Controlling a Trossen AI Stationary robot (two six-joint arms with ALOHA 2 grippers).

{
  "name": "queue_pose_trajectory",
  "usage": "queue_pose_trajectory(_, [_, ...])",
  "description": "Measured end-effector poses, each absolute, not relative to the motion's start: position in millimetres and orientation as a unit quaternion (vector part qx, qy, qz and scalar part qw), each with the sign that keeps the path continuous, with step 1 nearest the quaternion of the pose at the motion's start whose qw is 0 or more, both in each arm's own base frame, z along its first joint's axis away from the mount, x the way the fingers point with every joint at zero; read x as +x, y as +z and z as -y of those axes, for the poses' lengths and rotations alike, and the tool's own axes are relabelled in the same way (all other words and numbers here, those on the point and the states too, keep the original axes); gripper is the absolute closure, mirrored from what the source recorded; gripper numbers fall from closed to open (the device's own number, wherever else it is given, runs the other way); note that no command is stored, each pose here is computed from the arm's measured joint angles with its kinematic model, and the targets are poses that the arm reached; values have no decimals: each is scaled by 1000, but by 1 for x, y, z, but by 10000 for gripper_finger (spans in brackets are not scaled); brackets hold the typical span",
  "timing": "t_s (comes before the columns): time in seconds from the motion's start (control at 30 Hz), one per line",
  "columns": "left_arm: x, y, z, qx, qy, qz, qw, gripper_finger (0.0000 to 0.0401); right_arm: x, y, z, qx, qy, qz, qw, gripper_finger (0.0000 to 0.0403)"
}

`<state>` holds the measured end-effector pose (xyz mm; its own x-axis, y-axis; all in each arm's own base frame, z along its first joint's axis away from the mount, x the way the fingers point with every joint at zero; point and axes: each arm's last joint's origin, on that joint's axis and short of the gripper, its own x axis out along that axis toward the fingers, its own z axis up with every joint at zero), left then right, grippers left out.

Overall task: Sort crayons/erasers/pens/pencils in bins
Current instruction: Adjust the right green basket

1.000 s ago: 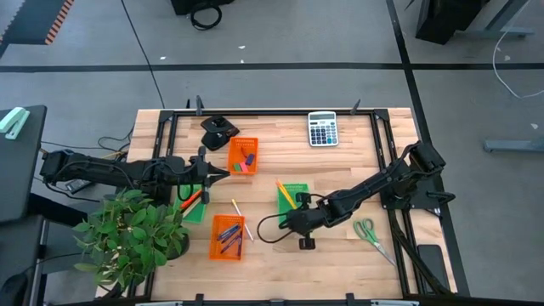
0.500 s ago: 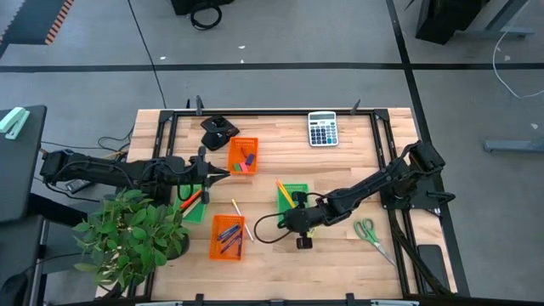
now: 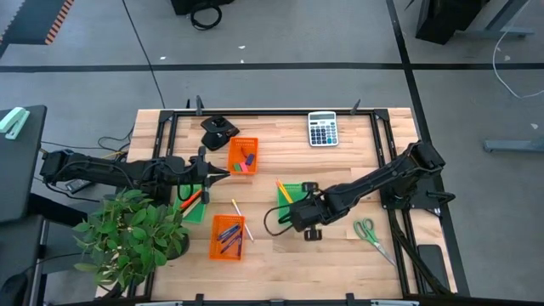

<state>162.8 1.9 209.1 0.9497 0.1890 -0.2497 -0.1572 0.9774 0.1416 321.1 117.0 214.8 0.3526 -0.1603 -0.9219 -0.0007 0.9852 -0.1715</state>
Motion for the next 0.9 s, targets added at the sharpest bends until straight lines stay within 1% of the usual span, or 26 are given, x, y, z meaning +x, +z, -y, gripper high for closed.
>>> queue_pose_trajectory(0.17, [163,209,-2,60,88,-132,985,361,306,219,-109,-63,-156,-607,776,363])
queue_pose_trajectory(0.23, [163,209,-2,60,88,-132,985,362,302,214,-107,-50,-177,-615,767,363])
queue_pose_trajectory(0.37, [163,209,-2,60,88,-133,985,366,300,194,-105,-8,-162,-617,770,363])
queue_pose_trajectory(0.47, [163,209,-2,60,88,-133,985,366,298,178,-105,2,-156,-605,781,363])
queue_pose_trajectory(0.57, [163,209,-2,61,88,-133,985,362,294,167,-103,2,-155,-604,781,363])
queue_pose_trajectory(0.7, [163,209,-2,61,88,-133,985,361,292,161,-102,-2,-159,-602,782,363])
queue_pose_trajectory(0.8, [163,209,-2,61,89,-133,985,365,296,162,-103,-5,-164,-580,798,363])
queue_pose_trajectory(0.9, [163,209,-2,61,89,-133,985,366,303,163,-104,-6,-151,-556,817,363])
